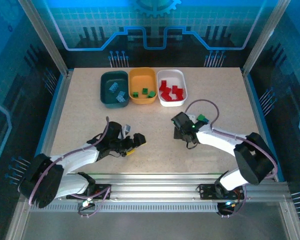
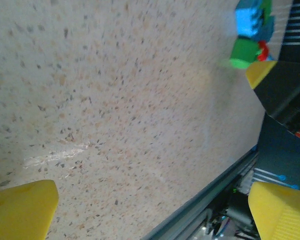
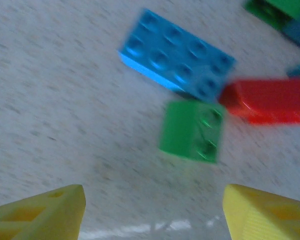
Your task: Sort the legos into containers by color
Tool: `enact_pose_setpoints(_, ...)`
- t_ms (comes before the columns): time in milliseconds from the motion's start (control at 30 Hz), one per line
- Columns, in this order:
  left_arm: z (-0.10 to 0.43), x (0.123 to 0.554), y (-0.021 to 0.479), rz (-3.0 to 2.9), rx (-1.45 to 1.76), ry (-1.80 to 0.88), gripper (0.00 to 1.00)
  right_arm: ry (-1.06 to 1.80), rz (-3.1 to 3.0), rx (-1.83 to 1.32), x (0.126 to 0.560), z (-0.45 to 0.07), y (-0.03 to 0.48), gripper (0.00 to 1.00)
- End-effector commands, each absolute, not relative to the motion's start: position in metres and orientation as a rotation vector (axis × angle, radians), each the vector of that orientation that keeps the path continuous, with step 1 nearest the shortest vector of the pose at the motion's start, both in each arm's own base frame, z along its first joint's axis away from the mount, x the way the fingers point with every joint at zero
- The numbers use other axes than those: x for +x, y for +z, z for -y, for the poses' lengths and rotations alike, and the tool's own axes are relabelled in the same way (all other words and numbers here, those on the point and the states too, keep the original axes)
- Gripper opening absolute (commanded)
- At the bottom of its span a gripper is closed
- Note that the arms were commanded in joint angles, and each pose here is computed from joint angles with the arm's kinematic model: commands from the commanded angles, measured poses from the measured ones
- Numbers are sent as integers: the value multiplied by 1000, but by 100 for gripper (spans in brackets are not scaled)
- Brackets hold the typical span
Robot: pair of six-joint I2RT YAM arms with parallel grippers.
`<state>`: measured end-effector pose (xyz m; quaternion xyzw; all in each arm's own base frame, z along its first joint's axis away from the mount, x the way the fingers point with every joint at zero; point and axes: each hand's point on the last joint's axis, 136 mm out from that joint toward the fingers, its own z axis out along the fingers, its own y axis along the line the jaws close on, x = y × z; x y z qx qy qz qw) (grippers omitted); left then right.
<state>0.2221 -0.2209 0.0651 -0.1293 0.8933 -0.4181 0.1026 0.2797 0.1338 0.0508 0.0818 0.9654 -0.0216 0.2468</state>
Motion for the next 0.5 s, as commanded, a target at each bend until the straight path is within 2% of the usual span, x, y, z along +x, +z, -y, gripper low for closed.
enact_pose_setpoints(0, 237, 234, 76, -2597, -342, -1254, 99, -62, -2578, 332, 279, -120, 56, 75)
enact_pose_setpoints(100, 245, 233, 74, -2616, -326, -1252, 99, -53, -2604, 354, 280, -117, 46, 74)
enact_pose_setpoints(200, 249, 233, 72, -2632, -323, -1252, 99, -28, -2608, 354, 289, -118, 38, 67)
enact_pose_setpoints(333, 252, 233, 71, -2646, -319, -1251, 99, -40, -2622, 371, 305, -115, 27, 63)
enact_pose_setpoints(467, 251, 233, 73, -2654, -309, -1232, 99, -56, -2625, 379, 315, -116, 21, 61)
